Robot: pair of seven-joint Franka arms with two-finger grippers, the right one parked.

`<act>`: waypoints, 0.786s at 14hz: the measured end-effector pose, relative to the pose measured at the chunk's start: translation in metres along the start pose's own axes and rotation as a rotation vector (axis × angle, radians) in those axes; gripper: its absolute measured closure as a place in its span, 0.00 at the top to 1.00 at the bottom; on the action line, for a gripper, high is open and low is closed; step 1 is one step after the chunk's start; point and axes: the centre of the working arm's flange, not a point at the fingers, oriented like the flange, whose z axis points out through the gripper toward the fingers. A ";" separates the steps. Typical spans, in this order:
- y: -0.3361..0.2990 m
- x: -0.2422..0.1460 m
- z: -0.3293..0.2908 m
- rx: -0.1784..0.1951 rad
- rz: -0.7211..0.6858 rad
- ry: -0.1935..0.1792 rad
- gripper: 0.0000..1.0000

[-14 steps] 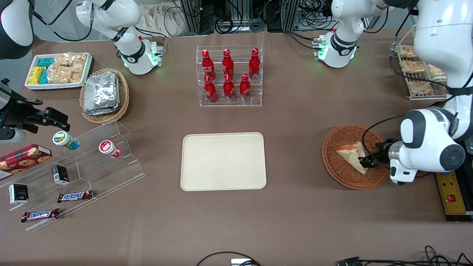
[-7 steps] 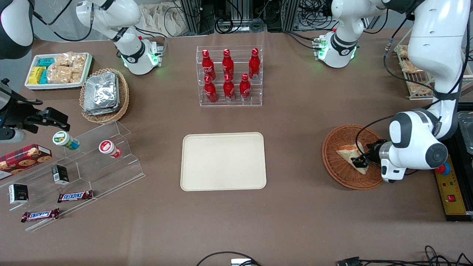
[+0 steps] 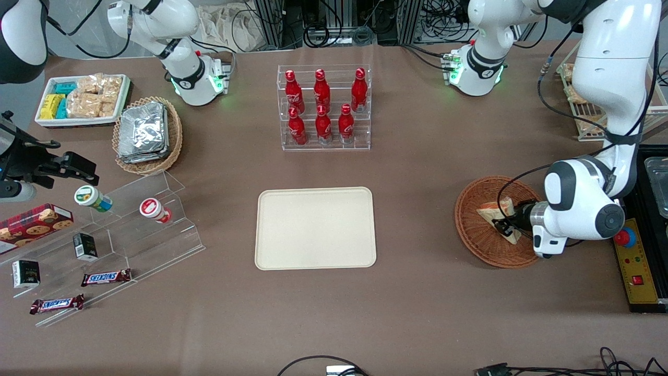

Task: Place sandwich from basket to tray
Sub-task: 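Close the left gripper on the sandwich and lift it from the basket, then carry the held sandwich over to the cream tray with the left gripper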

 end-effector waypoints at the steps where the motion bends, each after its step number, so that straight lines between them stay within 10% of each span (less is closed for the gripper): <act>1: 0.006 -0.006 -0.012 -0.006 0.033 0.007 0.35; 7: 0.031 -0.060 -0.160 0.011 0.454 0.027 0.20; 11: 0.101 -0.131 -0.197 0.146 0.652 0.105 0.20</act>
